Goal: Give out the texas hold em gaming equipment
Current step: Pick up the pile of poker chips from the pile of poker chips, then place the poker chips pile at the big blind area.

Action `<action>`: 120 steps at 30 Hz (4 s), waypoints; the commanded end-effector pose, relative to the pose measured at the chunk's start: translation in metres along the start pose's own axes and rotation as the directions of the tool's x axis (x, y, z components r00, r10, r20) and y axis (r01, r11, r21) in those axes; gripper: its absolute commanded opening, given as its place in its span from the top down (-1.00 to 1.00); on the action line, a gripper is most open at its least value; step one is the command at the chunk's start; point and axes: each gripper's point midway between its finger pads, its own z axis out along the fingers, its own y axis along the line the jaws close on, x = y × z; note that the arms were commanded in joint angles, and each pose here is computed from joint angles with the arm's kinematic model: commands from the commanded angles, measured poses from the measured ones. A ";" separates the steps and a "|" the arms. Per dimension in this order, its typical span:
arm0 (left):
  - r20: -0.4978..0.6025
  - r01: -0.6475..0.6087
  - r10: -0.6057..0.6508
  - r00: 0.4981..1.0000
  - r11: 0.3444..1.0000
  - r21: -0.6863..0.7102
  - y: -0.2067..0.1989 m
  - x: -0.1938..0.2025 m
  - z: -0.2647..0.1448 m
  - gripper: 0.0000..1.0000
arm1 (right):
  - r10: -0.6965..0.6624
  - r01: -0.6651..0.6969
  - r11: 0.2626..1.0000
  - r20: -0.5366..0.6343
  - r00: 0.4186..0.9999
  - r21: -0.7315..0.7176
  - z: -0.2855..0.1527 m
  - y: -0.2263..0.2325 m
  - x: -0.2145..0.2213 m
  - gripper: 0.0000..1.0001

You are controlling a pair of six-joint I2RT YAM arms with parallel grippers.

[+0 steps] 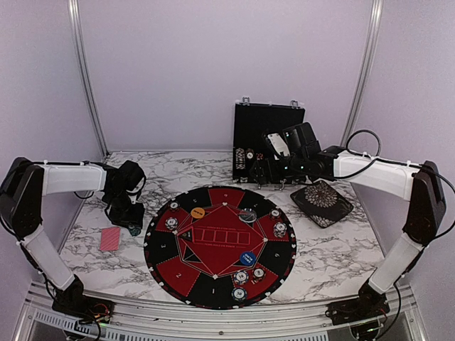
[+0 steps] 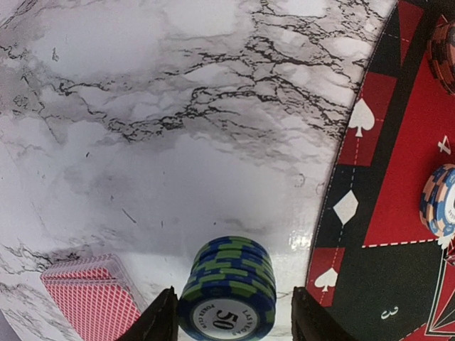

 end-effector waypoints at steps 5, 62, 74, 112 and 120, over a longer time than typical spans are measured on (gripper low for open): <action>-0.026 -0.016 0.015 1.000 1.000 -0.014 0.004 0.005 0.008 -0.03 | -0.002 0.001 1.000 0.043 0.999 0.011 -0.003 -0.003 -0.020 -0.96; -0.003 -0.045 0.045 0.999 0.999 -0.025 0.005 -0.004 -0.008 0.25 | -0.002 0.001 1.000 0.045 0.999 0.010 -0.005 -0.003 -0.021 -0.96; 0.007 -0.051 0.051 0.999 0.998 -0.023 0.004 -0.007 -0.016 0.26 | -0.001 0.001 1.000 0.047 0.999 0.012 -0.007 -0.003 -0.021 -0.96; -0.009 -0.187 0.187 0.982 0.982 0.020 -0.071 -0.066 0.008 0.26 | -0.005 0.003 1.000 0.065 0.998 0.019 -0.016 -0.004 -0.024 -0.96; -0.013 -0.189 0.189 0.982 0.982 0.023 -0.077 -0.073 0.016 0.27 | -0.006 0.004 1.000 0.063 0.998 0.020 -0.015 -0.005 -0.023 -0.96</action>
